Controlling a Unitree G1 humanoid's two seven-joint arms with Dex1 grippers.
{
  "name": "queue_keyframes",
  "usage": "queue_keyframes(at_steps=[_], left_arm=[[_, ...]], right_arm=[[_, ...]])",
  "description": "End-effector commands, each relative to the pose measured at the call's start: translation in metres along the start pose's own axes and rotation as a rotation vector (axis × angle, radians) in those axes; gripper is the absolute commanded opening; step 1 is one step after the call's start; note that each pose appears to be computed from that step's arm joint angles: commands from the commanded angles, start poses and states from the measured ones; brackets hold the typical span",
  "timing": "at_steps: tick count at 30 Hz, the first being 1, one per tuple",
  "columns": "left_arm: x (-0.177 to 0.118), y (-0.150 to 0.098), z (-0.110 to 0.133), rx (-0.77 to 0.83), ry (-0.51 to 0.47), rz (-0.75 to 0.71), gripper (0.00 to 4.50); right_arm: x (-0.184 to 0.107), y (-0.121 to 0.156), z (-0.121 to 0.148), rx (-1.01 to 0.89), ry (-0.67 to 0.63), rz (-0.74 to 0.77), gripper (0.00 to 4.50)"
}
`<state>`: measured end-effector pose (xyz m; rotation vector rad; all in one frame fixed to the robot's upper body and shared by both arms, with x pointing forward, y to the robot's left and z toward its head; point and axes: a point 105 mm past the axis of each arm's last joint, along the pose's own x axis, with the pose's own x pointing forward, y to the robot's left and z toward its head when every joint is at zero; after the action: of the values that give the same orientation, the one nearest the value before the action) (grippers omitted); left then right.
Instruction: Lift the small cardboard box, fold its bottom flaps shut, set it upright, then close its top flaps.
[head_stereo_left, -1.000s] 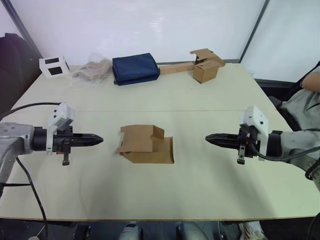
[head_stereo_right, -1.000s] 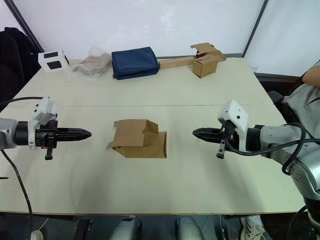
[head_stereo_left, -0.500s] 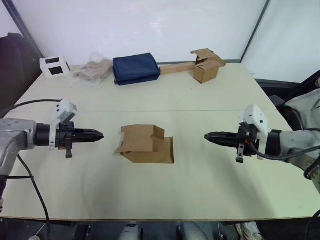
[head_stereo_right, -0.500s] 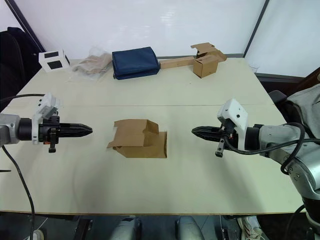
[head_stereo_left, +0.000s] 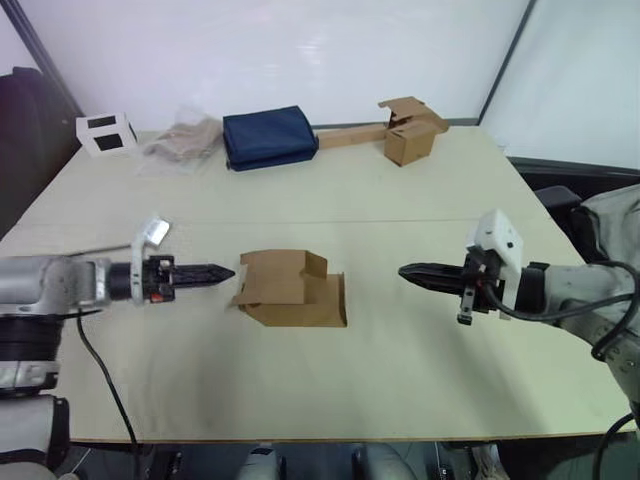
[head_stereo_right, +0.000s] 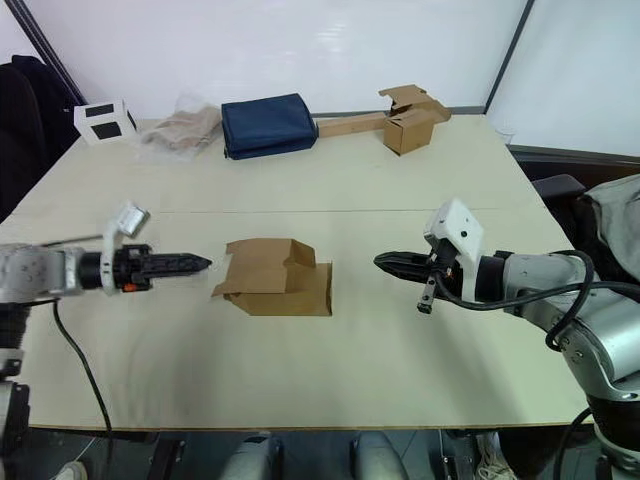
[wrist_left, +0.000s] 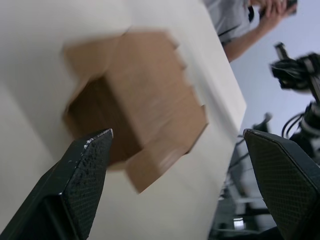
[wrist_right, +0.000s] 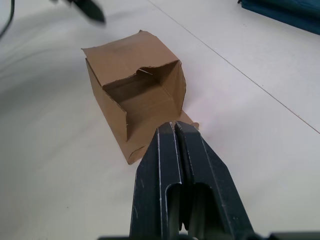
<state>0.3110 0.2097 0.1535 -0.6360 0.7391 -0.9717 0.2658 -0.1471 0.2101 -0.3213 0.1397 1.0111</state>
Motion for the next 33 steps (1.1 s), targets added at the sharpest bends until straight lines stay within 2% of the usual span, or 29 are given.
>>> queue_keyframes(at_steps=[1,7,10,18,26,33], left_arm=[[0.002,0.003,0.005,-0.098,-0.045,-0.004,4.41],[0.022,0.004,0.01,-0.172,-0.088,-0.07,4.41],[0.032,0.005,0.01,-0.181,-0.095,-0.096,4.41],[0.053,-0.003,0.028,-0.15,-0.132,-0.155,4.41],[0.073,-0.013,0.022,-0.105,-0.05,-0.221,4.41],[0.072,-0.013,0.022,-0.095,-0.017,-0.224,4.41]], right_arm=[[-0.001,0.008,0.006,-0.037,-0.016,-0.006,0.0],[-0.005,0.01,0.008,-0.022,-0.024,-0.039,0.0],[-0.007,0.012,0.007,-0.021,-0.014,-0.045,0.0],[-0.01,0.014,0.011,-0.024,-0.007,-0.059,0.0],[-0.013,0.014,0.01,-0.024,0.008,-0.069,0.0],[-0.016,0.017,0.008,-0.02,0.018,-0.082,0.0]])
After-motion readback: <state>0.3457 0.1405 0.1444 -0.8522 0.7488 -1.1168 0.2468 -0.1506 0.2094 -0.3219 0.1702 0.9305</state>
